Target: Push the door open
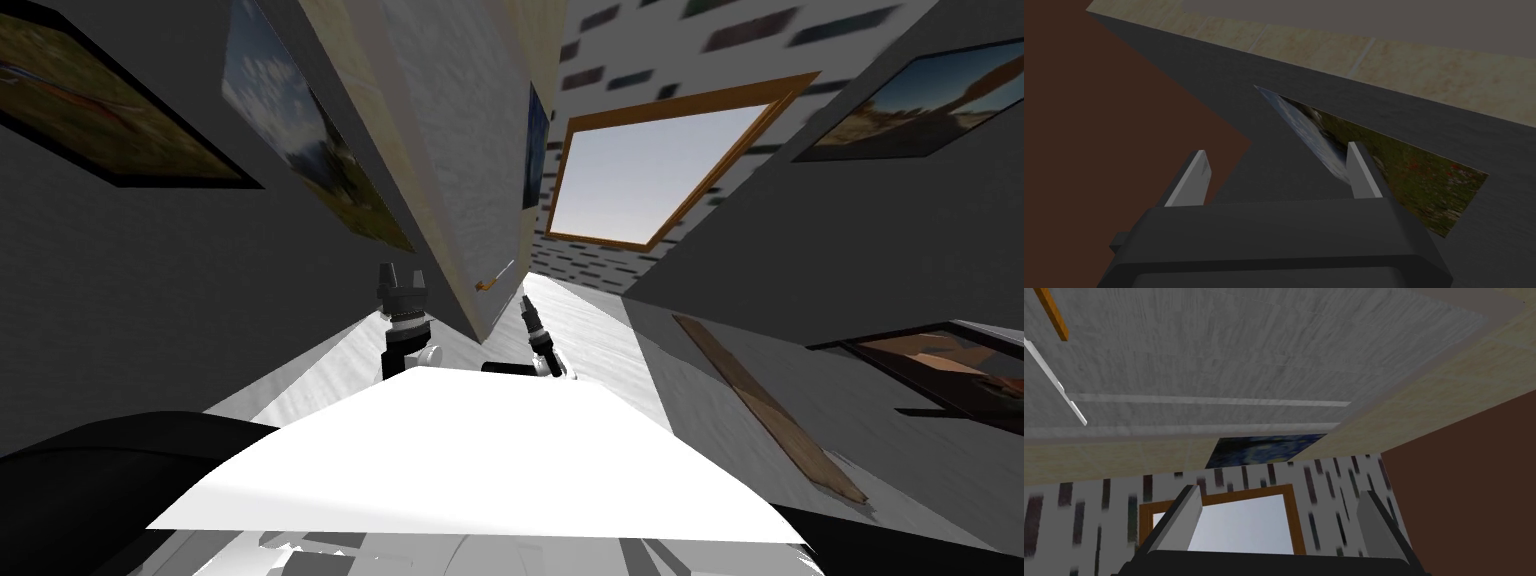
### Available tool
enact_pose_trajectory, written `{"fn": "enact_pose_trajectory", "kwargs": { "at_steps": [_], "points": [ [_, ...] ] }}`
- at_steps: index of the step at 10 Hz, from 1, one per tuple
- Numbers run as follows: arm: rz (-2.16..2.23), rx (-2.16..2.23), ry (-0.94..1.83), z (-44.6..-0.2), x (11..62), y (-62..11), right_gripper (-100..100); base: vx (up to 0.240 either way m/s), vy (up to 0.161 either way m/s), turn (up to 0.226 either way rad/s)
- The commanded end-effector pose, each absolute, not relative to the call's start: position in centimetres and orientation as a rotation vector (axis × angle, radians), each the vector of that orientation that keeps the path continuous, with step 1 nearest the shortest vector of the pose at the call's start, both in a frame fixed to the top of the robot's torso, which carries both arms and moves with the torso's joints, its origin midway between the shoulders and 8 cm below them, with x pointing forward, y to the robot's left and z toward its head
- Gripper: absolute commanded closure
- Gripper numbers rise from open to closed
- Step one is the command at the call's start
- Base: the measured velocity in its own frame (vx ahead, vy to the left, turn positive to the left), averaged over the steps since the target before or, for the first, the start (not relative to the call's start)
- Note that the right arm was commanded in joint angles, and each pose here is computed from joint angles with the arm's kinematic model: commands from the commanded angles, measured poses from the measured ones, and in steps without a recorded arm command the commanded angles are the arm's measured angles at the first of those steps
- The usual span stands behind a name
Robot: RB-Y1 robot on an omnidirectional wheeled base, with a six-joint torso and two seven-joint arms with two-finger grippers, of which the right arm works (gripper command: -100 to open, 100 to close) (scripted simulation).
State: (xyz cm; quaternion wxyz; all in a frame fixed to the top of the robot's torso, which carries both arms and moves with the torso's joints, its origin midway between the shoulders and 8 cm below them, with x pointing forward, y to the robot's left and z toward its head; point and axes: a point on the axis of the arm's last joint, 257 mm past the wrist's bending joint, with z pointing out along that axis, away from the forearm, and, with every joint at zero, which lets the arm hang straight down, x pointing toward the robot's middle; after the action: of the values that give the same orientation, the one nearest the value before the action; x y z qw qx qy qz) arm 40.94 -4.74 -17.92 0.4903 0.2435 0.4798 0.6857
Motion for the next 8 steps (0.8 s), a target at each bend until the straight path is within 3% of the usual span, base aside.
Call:
{"fn": "enact_pose_trajectory", "kwargs": {
  "at_steps": [1,8],
  "points": [
    [1.683,0.595,1.200,-19.1,40.9,-3.6,-100,0.101,-0.090,0.029],
    [1.750,0.605,1.351,-24.3,39.6,1.2,-100,0.095,-0.071,0.039]
  ]
}}
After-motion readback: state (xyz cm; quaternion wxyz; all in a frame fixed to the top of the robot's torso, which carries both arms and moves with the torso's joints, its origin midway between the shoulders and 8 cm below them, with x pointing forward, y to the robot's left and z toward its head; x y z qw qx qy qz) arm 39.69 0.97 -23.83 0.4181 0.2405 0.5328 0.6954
